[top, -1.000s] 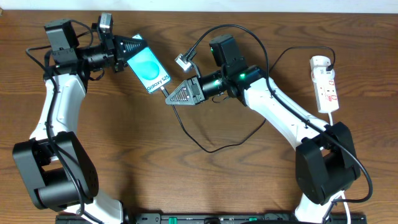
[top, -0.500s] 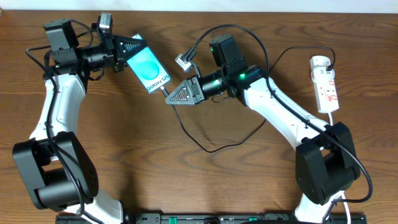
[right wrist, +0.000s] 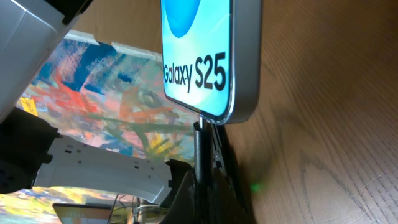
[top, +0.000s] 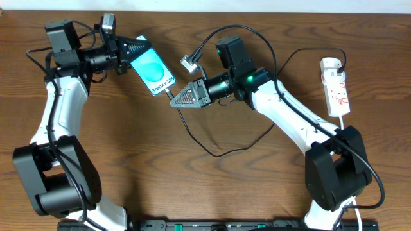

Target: Plug charger to phone and switch on socket

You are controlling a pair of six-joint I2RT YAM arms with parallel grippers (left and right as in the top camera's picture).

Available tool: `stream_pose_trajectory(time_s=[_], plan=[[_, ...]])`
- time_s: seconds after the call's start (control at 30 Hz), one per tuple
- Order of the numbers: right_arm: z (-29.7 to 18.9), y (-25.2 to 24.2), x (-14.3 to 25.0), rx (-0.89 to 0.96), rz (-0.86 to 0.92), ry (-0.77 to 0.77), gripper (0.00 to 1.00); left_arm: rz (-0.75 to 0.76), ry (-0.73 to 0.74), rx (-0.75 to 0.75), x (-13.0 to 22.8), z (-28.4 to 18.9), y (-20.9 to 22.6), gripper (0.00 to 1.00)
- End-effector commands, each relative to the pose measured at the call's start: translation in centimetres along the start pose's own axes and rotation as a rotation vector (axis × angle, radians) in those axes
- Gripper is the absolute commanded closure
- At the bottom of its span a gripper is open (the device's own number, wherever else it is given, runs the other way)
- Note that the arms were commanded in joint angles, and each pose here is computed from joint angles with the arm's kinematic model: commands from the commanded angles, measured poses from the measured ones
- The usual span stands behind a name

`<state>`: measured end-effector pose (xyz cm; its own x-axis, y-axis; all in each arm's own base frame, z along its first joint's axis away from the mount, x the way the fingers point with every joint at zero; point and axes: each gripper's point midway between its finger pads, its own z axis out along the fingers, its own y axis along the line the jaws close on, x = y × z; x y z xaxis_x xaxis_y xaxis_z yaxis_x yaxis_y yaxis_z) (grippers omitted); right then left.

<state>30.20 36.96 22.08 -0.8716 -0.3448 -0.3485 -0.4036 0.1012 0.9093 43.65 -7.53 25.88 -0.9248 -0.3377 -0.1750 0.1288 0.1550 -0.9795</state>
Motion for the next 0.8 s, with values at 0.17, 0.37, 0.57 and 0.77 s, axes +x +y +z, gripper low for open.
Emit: stream_pose_trajectory(time_s=[0.17,0.37,0.57,0.77], plan=[[0.08,0.76,0.32,-0.033,-0.005,0.017,0.99,-0.001,0.025,0.024,0.29,0.09,-0.36,0.93],[0.06,1.11,0.54,-0.054,-0.006,0.029,0.99,-0.001,0.025,0.024,0.29,0.09,-0.36,0.93],[0.06,1.00,0.48,-0.048,-0.006,0.026,0.99,-0.001,0.025,0.024,0.29,0.09,-0.36,0.93],[0.08,0.16,0.51,-0.005,0.012,0.015,0.99,-0.003,0.025,0.024,0.30,0.09,-0.36,0.93]])
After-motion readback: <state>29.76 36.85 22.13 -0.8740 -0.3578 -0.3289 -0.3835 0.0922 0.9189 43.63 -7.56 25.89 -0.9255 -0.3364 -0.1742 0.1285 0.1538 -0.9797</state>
